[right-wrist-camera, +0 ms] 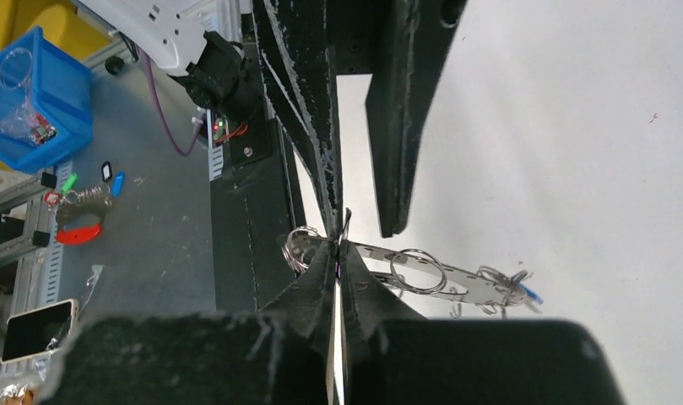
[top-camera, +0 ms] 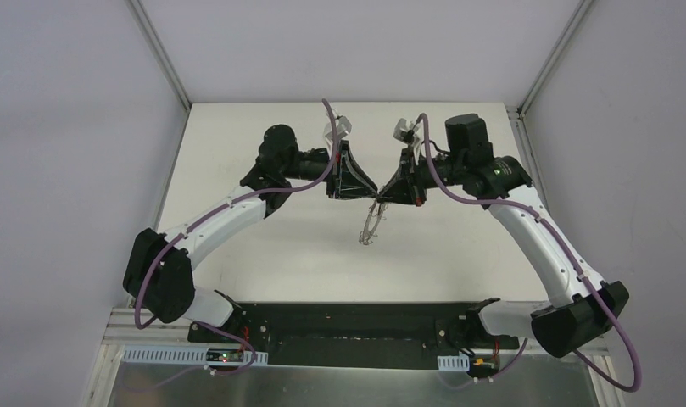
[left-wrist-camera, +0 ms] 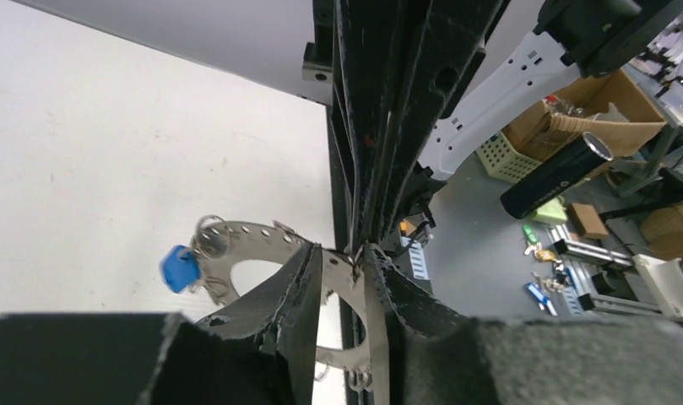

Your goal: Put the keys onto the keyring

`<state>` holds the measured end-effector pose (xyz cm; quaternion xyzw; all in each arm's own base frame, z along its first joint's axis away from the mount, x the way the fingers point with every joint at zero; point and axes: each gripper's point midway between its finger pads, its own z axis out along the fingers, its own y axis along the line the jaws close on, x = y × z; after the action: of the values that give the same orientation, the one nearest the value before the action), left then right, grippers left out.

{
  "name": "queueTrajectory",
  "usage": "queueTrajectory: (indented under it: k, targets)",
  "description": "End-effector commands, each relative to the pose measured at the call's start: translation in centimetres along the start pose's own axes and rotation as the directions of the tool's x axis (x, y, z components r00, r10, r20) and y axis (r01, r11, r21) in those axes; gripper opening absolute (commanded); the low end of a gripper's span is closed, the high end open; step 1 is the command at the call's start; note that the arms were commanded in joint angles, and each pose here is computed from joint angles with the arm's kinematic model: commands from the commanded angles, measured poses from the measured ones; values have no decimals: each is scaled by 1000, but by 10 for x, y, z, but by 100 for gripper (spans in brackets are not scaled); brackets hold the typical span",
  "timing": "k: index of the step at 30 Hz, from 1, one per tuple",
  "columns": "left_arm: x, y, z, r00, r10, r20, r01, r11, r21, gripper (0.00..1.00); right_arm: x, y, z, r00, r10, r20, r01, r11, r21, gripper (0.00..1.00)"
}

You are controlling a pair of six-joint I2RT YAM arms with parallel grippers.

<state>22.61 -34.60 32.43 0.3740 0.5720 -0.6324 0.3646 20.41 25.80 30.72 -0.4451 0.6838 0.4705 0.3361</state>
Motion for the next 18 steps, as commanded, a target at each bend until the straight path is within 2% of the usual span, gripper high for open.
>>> queueTrajectory:
  k: [1, 18]
  targets:
    - [-11, -14, -6, 979, 191, -68, -191, 982, 2, 27, 6, 9, 3, 994, -78, -80, 76, 997, -23, 0]
    - [25, -20, -14, 937, 249, -244, -237, 968, 78, 28, 7, 7, 12, 992, -56, -115, 51, 998, -45, 0]
